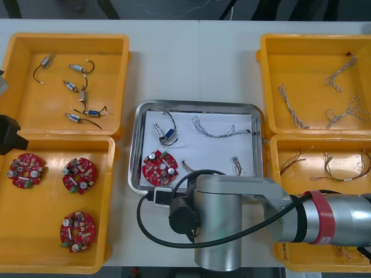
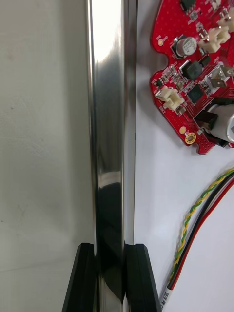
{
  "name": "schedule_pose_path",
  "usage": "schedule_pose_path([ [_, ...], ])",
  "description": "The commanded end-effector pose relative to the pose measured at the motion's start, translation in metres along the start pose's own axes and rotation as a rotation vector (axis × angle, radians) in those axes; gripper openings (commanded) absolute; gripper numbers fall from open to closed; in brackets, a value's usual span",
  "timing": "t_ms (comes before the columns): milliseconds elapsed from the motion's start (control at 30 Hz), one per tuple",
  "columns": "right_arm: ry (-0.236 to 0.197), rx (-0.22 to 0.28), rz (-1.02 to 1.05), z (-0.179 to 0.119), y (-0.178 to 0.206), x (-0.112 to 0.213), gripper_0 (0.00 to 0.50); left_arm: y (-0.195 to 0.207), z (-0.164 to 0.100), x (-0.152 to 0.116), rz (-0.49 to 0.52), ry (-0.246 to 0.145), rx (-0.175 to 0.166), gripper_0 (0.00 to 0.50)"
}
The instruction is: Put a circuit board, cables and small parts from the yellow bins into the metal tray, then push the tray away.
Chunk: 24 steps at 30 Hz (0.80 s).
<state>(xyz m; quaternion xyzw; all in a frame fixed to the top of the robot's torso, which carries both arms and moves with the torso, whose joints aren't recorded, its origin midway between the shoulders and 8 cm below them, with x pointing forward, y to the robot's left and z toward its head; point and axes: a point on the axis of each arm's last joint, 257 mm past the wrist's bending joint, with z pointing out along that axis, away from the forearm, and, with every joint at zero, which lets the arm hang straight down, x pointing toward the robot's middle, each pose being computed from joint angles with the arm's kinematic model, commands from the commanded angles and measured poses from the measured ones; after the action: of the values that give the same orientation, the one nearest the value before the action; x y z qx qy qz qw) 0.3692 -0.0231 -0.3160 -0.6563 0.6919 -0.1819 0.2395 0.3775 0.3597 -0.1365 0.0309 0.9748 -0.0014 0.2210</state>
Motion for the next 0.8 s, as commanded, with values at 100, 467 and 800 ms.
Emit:
schedule_pose_path([
  [100,-0.046,-0.008,0.014,-0.003,0.011,-0.015,0.000,0.021,-0.012,-0.001,0.018,-0.008,-0.058,0.500],
  [467,-0.064,0.068,-0.045,0.001,-0.003,-0.012,0.000,0.021,-0.012,-0.001,0.018,-0.008,-0.058,0.500],
  [800,-0.054,0.122,-0.058,-0.001,-0.030,-0.008,0.000,0.021,-0.012,-0.001,0.018,-0.008,-0.058,0.500],
])
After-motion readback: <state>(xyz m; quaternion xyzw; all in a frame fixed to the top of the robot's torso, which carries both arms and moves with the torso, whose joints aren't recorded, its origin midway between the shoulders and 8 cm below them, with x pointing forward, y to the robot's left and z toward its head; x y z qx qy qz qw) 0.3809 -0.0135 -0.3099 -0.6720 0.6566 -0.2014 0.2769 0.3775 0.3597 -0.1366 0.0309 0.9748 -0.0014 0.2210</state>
